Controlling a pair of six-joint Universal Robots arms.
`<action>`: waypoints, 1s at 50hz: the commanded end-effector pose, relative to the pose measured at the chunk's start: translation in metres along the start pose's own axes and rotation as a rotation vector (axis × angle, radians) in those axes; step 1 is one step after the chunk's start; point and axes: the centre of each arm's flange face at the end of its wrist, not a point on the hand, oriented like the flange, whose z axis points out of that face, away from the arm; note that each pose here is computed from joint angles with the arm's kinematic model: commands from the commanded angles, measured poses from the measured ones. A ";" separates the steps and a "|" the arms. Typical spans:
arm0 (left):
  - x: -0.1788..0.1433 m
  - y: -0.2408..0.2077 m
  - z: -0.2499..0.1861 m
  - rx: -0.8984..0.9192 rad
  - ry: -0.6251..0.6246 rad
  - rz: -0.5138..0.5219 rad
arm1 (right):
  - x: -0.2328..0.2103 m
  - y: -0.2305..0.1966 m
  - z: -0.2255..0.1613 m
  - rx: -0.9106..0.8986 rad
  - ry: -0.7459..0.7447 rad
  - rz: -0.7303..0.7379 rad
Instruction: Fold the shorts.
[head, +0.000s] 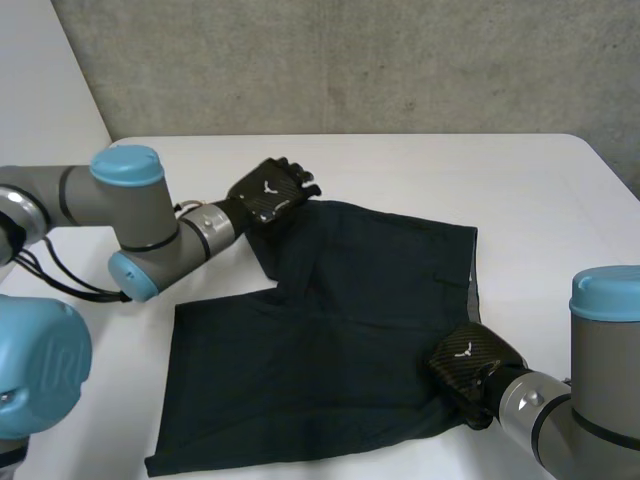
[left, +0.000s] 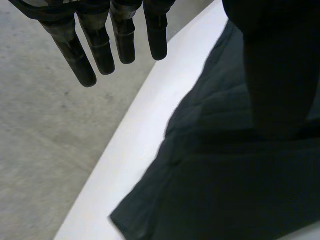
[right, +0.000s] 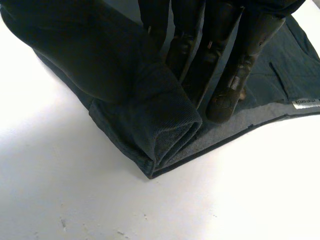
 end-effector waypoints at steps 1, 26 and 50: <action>0.027 0.008 0.006 0.002 0.095 -0.023 | -0.001 0.001 0.001 0.003 0.002 0.000; 0.004 0.020 0.008 -0.073 -0.021 -0.011 | 0.001 0.002 0.003 0.000 0.006 0.002; 0.012 0.034 -0.066 -0.560 -0.236 -0.118 | -0.001 0.002 0.003 0.002 0.003 0.000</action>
